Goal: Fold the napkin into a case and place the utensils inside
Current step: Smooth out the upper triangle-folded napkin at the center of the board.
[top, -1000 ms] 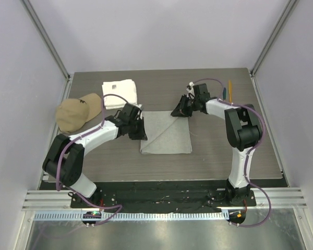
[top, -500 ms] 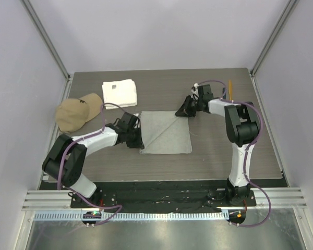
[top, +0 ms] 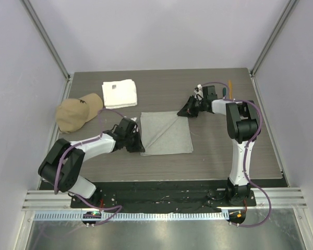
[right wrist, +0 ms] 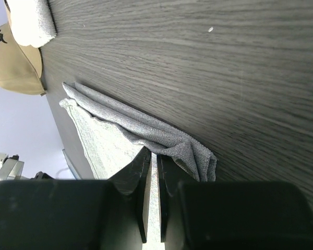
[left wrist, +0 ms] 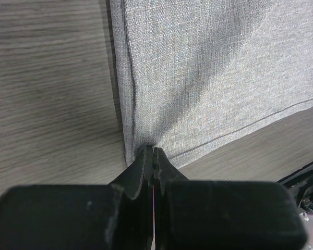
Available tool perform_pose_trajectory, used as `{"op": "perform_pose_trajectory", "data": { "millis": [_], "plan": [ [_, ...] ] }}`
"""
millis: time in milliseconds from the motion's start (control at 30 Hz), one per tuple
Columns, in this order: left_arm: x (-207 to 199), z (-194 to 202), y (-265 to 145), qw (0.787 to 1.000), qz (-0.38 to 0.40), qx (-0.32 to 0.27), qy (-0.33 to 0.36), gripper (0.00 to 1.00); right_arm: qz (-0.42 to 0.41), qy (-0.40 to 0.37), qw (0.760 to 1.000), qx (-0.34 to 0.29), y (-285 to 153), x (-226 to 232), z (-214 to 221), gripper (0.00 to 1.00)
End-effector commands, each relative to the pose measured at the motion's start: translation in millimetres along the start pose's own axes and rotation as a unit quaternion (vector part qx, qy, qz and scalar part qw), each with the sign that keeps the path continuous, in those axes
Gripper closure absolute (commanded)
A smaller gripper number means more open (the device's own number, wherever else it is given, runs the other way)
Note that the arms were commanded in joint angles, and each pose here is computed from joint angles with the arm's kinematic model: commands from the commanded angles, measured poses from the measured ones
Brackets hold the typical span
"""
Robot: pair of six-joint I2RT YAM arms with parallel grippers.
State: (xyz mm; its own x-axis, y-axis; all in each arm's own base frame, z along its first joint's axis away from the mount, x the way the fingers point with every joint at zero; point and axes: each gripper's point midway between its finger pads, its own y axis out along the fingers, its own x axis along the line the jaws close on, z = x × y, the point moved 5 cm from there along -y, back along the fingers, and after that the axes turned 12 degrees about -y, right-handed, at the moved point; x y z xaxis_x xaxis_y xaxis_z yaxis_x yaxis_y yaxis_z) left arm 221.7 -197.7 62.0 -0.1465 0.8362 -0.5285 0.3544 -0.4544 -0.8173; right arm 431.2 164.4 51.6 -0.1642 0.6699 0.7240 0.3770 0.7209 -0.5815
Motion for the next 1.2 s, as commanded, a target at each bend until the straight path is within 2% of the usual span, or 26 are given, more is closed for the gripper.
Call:
{"op": "perform_pose_trajectory", "data": {
  "millis": [0,267,500,733,967,1167],
  "plan": [
    [-5,-1,-16,1.000,-0.007,-0.005,0.013,1.00,0.031,-0.012,0.999,-0.021,-2,-14,-11,0.85],
    [-44,-13,-45,0.999,0.051,-0.002,0.005,0.98,0.015,-0.030,0.999,-0.025,-10,16,-23,0.82],
    [-21,0,-20,0.999,0.032,0.012,-0.008,0.99,0.013,-0.039,0.999,-0.035,-13,25,-31,0.81],
    [3,10,4,1.000,-0.004,0.025,-0.018,1.00,0.024,-0.034,0.998,-0.036,-12,15,-33,0.80],
    [16,13,1,0.999,-0.036,0.016,-0.009,1.00,0.035,-0.023,0.999,-0.034,-12,-10,-36,0.80],
    [0,1,-10,1.000,-0.027,0.007,0.006,1.00,0.025,-0.027,0.998,-0.049,-22,-7,-50,0.80]
  ]
}}
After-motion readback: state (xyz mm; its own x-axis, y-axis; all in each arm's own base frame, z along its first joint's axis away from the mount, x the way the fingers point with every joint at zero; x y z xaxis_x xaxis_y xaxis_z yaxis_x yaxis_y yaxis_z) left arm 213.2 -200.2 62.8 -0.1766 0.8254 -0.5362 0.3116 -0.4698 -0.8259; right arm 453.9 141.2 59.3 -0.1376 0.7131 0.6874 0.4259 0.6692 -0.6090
